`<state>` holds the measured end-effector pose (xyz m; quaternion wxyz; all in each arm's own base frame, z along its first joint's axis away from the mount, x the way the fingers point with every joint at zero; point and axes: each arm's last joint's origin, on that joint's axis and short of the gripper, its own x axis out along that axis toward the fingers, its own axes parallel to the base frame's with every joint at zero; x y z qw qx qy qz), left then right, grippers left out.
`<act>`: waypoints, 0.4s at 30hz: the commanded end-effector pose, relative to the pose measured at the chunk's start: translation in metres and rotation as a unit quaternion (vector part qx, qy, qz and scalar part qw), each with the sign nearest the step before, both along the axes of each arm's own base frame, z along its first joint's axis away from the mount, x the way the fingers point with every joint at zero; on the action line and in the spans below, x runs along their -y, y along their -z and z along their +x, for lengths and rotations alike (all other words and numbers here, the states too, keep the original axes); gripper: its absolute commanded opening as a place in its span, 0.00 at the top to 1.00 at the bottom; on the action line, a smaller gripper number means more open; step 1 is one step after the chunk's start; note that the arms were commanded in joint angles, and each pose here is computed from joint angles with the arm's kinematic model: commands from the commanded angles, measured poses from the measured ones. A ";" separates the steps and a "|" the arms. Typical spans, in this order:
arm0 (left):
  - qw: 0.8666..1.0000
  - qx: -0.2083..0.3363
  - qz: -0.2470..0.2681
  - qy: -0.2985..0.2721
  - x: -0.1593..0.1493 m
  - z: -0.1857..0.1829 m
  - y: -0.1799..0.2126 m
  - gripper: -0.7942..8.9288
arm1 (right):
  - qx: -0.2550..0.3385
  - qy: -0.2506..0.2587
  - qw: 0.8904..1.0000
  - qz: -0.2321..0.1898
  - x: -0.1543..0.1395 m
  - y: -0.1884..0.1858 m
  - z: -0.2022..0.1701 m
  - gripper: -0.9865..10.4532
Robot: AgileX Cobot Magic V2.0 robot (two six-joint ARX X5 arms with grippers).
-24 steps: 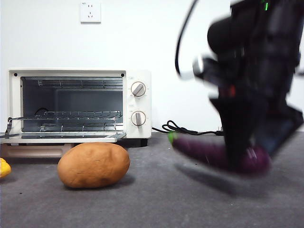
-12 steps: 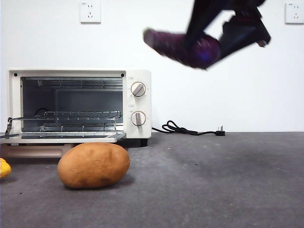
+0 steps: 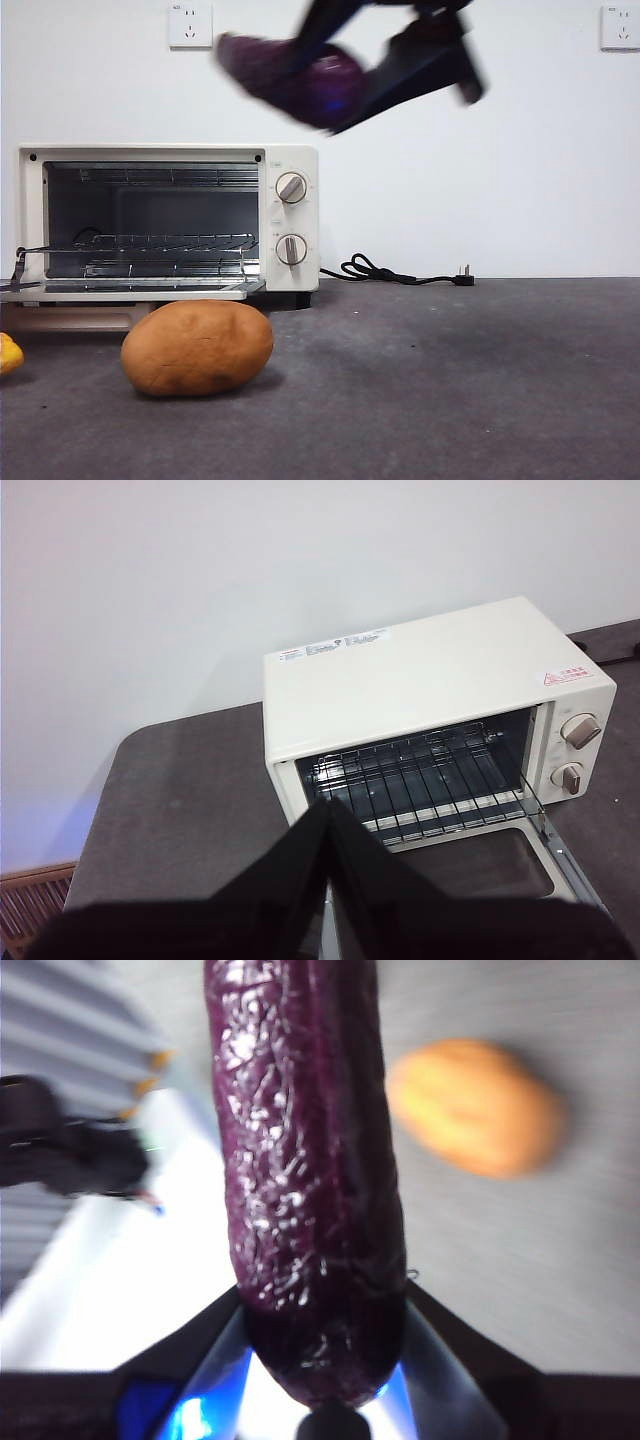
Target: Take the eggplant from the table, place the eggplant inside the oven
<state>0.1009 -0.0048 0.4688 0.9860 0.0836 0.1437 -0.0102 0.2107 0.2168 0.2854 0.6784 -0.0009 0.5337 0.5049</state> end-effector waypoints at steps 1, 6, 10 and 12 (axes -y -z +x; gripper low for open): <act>1.000 0.005 0.003 0.001 0.000 -0.002 -0.001 0.92 | -0.047 -0.001 0.999 0.024 -0.024 0.017 0.006 0.92; 1.000 0.010 0.003 0.000 -0.001 -0.006 -0.001 0.92 | -0.101 -0.003 0.992 0.074 -0.063 0.035 0.026 0.92; 1.000 0.009 0.003 0.000 -0.001 -0.008 -0.001 0.92 | -0.123 0.009 0.988 0.097 -0.091 0.038 0.049 0.92; 1.000 0.010 0.002 0.001 -0.001 -0.010 -0.001 0.92 | -0.130 0.017 0.986 0.104 -0.104 0.037 0.060 0.92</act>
